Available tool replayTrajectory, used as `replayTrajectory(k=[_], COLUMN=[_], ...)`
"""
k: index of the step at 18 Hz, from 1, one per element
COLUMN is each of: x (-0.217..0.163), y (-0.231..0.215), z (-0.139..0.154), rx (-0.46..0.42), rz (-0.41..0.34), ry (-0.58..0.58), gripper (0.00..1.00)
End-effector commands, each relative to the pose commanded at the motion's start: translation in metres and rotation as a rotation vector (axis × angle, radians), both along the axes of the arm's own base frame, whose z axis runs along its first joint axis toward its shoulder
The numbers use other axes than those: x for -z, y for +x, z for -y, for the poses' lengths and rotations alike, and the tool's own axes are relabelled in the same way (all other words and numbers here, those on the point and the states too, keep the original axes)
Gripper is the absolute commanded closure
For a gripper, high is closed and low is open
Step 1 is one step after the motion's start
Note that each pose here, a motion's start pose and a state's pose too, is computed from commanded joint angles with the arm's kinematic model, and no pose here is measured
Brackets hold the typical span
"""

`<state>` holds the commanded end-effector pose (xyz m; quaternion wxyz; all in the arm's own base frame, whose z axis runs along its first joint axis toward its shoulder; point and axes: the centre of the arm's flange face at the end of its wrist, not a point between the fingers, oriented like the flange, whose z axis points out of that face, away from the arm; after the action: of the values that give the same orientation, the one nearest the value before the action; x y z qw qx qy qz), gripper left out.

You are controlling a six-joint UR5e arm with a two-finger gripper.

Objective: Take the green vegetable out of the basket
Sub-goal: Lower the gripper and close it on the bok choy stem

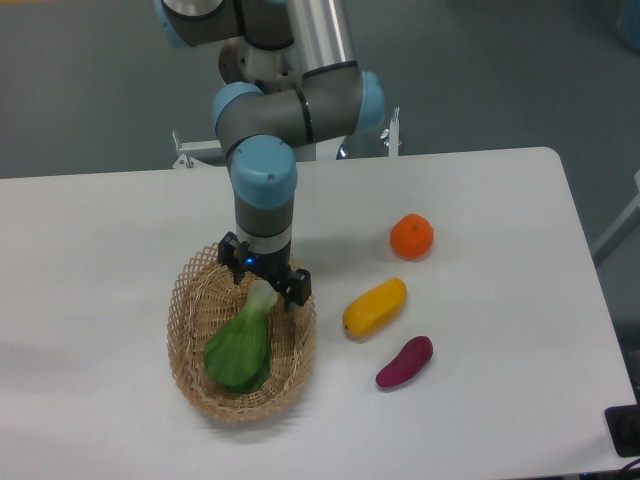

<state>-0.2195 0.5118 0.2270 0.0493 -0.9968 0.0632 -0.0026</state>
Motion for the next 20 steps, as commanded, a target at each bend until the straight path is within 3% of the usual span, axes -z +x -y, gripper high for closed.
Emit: replayTrajectory(k=[10, 12, 14, 15, 18, 20], x=[0.020, 0.020, 0.016, 0.014, 0.012, 0.010], y=[0.001, 0.000, 0.000, 0.000, 0.000, -0.001], z=[0.003, 0.001, 0.001, 0.001, 0.001, 0.000], rx=[-0.044, -0.057, -0.060, -0.059, -0.057, -0.057], rz=[0.010, 0.009, 0.007, 0.005, 0.002, 0.000], ry=[-0.031, -0.031, -0.025, -0.022, -0.019, -0.016], gripper=[0.00, 0.12, 0.36, 0.44, 0.59, 0.63])
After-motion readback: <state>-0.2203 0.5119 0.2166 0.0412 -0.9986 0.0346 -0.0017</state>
